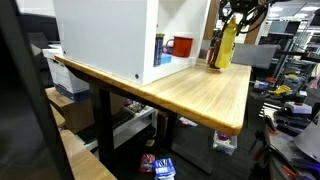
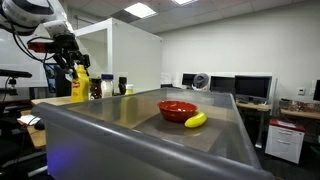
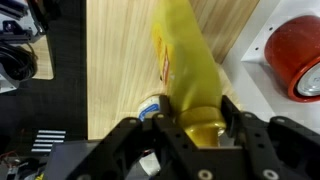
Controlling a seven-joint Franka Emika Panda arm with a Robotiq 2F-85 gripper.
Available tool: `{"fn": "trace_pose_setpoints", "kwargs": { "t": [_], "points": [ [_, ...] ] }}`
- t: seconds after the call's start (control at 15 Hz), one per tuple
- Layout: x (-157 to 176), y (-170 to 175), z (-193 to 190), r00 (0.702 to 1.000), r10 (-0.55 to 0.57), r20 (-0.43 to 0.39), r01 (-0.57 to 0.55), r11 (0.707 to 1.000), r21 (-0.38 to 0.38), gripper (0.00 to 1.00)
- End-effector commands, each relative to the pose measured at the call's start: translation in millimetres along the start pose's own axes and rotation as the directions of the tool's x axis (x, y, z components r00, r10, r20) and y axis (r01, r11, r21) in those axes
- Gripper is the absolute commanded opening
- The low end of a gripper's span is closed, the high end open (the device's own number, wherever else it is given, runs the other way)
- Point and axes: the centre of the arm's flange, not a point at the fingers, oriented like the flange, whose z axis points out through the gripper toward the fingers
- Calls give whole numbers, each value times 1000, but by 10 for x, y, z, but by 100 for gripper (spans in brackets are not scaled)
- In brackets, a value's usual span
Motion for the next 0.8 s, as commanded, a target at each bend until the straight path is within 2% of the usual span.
{"fn": "trace_pose_setpoints", "kwargs": {
  "t": [0.0, 0.2, 0.47, 0.53, 0.6, 0.67, 0.73],
  "points": [
    [16, 5, 107, 998, 69, -13, -69, 997, 15, 26],
    [-5, 17, 204, 996, 92, -14, -92, 996, -7, 26],
    [-7, 13, 221, 996, 88, -11, -88, 996, 6, 26],
    [-5, 10, 221, 996, 84, -8, -84, 996, 11, 41],
    [-3, 7, 221, 997, 80, -8, -80, 997, 15, 65],
    [-3, 3, 218, 997, 71, -5, -71, 997, 21, 76],
    [-7, -3, 213, 998, 63, -4, -63, 998, 29, 80]
  ]
}}
